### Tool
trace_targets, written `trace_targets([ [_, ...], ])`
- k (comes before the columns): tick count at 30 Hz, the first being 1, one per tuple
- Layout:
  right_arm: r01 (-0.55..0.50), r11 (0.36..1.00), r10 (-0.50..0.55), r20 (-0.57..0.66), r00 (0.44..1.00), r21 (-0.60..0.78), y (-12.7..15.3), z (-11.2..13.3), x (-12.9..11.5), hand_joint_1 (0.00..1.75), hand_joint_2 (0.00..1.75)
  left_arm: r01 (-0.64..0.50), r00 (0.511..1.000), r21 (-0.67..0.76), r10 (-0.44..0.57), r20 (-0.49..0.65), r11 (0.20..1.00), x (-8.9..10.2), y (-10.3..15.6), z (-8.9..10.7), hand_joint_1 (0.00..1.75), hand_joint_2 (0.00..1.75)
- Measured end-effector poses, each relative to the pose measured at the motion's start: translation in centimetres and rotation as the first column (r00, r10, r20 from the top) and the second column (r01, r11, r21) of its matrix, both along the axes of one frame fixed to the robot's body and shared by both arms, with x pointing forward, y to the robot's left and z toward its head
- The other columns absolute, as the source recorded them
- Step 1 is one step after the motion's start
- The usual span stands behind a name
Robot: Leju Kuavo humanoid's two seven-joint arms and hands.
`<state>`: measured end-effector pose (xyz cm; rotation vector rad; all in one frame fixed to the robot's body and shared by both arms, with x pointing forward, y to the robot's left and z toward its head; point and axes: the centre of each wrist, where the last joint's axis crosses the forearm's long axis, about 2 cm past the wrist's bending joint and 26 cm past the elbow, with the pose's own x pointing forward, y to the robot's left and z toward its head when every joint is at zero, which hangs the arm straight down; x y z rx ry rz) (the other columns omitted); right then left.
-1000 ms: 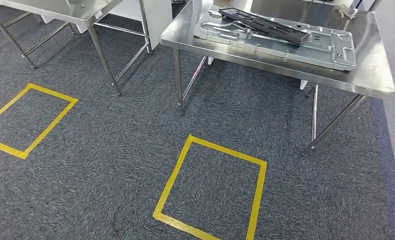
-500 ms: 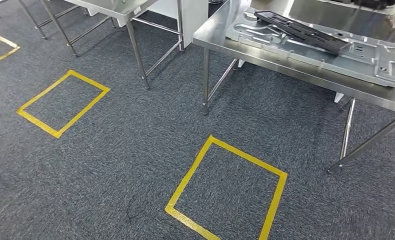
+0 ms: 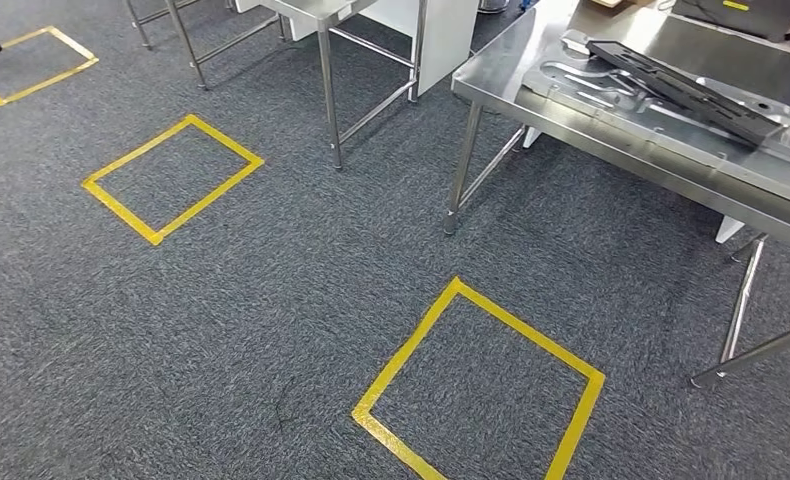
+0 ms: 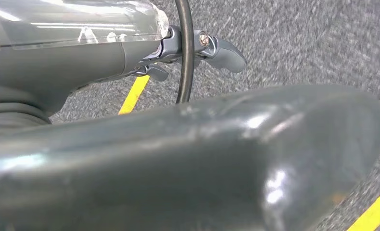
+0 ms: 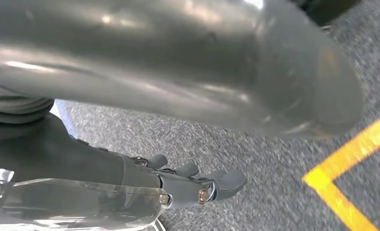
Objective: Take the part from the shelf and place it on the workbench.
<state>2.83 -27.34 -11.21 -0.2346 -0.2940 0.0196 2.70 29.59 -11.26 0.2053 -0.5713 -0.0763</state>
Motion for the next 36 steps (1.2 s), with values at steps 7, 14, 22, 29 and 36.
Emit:
trace_targets([
  [7, 0.006, 1.000, -0.005, -0.039, 0.999, 0.028, 0.9, 0.0, -0.6, 0.00, 0.00, 0.023, 1.000, -0.011, -0.022, 0.013, 1.000, 0.5, -0.3, 0.0, 0.00, 0.00],
  [14, 0.004, 0.999, -0.003, -0.035, 0.999, 0.035, 0.8, 0.0, -0.6, 0.00, 0.00, 0.030, 1.000, -0.013, -0.030, 0.003, 0.999, 0.2, -0.4, 0.0, 0.00, 0.00],
  [22, -0.003, 0.999, 0.004, -0.039, 0.999, 0.038, 0.0, -0.1, -0.7, 0.00, 0.00, 0.034, 0.999, -0.014, -0.034, 0.003, 0.999, 0.5, -0.4, 0.0, 0.00, 0.00],
  [29, -0.013, 0.998, 0.015, -0.030, 0.999, 0.054, 0.2, 0.0, -0.2, 0.00, 0.00, 0.037, 0.999, -0.020, -0.037, -0.018, 0.999, 0.5, -0.5, 0.0, 0.00, 0.00],
  [36, -0.024, 0.996, 0.028, -0.049, 0.998, 0.081, 1.2, 0.0, -0.6, 0.00, 0.00, 0.009, 0.992, -0.044, -0.015, -0.123, 0.999, 0.7, -0.6, 0.0, 0.00, 0.00],
])
